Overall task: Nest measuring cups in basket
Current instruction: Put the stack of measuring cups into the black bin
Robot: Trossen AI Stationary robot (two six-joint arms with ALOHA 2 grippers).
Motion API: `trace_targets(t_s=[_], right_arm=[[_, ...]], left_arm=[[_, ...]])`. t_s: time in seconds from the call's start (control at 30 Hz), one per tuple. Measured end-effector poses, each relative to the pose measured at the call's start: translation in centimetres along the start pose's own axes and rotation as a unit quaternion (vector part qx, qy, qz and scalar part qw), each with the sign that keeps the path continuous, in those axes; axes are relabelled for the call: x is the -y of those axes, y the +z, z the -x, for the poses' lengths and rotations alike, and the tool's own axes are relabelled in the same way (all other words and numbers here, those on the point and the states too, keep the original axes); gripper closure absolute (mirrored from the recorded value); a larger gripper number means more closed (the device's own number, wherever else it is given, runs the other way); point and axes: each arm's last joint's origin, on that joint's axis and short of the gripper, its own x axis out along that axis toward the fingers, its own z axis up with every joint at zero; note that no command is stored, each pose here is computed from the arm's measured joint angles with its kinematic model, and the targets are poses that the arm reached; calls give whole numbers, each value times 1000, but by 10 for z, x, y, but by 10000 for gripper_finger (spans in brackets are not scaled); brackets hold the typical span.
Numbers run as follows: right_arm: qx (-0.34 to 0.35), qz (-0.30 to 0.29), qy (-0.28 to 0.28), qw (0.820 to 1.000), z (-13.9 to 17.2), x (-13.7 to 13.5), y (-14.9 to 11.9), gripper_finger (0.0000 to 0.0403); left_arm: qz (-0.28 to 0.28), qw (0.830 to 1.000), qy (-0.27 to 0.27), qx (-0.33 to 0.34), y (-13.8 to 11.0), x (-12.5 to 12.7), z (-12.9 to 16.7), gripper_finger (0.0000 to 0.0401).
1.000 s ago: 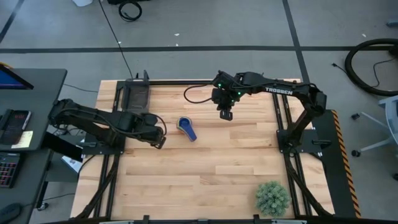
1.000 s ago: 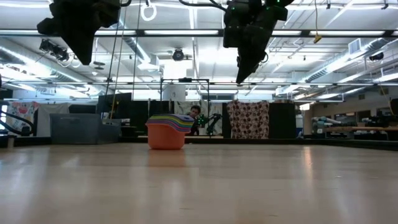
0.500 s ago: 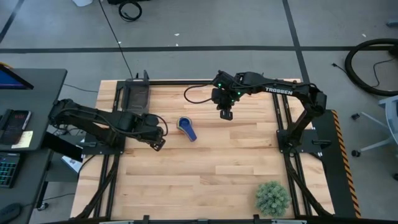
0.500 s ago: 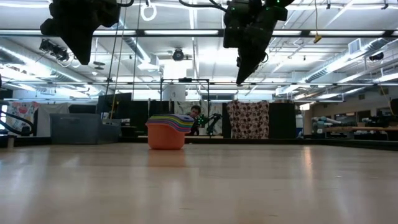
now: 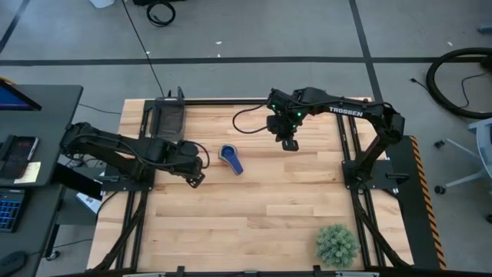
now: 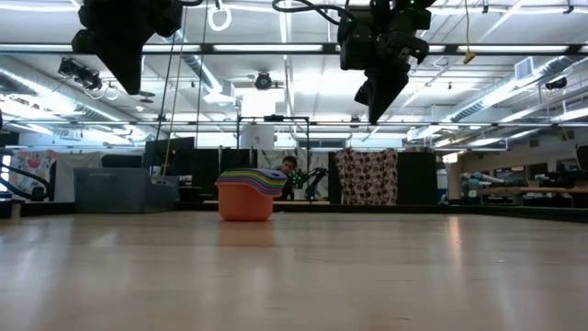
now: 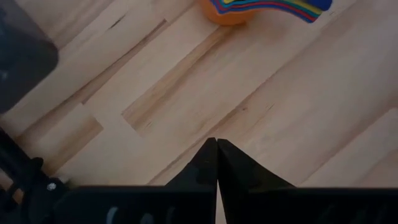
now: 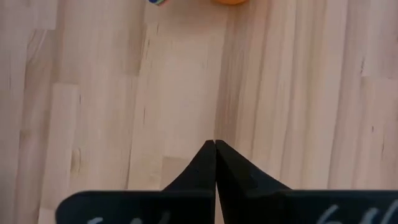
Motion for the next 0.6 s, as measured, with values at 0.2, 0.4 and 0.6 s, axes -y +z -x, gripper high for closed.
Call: trace_targets(t_s=[0.2,0.4,0.6], right_arm=[[0,0,0,1000,0,0,0,379],[4,2,-1,1000,0,0,1,373],[5,2,-2,1000,0,0,1,372]], left_arm=[[1,1000,-6,3,1,1,0,394],[1,1000,-6,3,1,1,0,394],[2,1000,-6,4,1,1,0,394]])
